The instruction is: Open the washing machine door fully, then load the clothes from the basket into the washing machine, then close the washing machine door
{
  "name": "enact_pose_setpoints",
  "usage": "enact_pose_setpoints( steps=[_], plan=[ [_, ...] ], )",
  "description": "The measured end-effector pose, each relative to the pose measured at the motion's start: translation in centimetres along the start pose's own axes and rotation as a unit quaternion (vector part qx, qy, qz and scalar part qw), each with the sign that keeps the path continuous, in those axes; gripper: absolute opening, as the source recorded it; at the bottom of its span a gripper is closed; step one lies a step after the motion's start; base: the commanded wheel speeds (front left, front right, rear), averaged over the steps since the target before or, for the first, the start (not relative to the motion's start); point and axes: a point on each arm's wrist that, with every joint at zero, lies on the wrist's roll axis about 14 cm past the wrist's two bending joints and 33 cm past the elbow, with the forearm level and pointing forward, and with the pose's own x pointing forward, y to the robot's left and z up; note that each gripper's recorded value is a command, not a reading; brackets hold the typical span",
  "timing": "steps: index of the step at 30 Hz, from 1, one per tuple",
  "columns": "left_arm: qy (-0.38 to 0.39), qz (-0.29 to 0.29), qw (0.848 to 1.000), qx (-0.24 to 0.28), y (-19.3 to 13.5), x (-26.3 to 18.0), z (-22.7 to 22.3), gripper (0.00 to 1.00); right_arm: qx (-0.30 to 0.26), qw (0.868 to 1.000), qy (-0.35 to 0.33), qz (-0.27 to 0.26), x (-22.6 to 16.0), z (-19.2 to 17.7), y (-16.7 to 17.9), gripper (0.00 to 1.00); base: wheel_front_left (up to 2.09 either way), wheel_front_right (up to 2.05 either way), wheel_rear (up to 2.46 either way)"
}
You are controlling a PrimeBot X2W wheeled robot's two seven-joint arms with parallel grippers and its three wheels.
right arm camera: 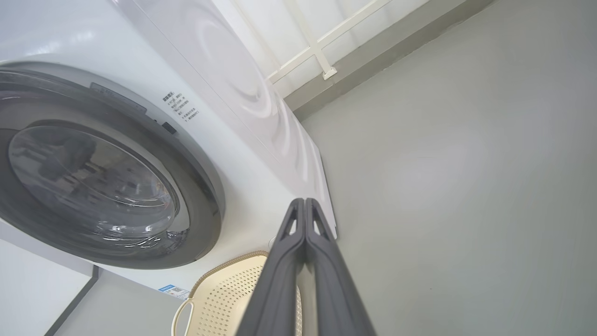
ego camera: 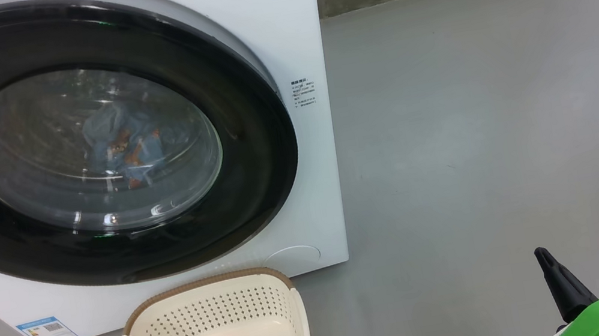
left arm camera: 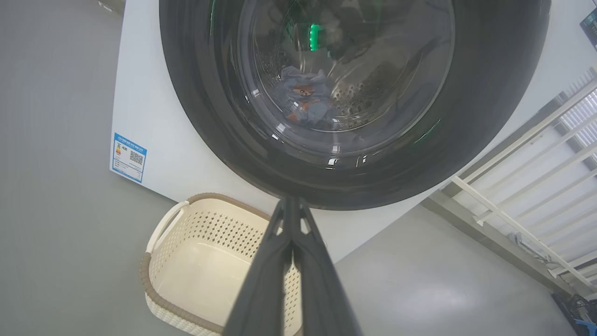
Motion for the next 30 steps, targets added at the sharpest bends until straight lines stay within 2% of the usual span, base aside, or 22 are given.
enact_pose_setpoints(
  steps=[16, 30],
  plan=[
    [-0.005, 0.003, 0.997, -0.079, -0.5, 0.8, 0.6, 0.00, 0.077, 0.997, -0.009, -0.008, 0.7, 0.8, 0.1, 0.00, 0.00, 0.00, 0.00],
    [-0.003, 0.004, 0.989, -0.148, -1.0, 1.3, 0.8, 0.00, 0.150, 0.988, -0.013, -0.016, 1.0, 1.1, -0.1, 0.00, 0.00, 0.00, 0.00]
  ],
)
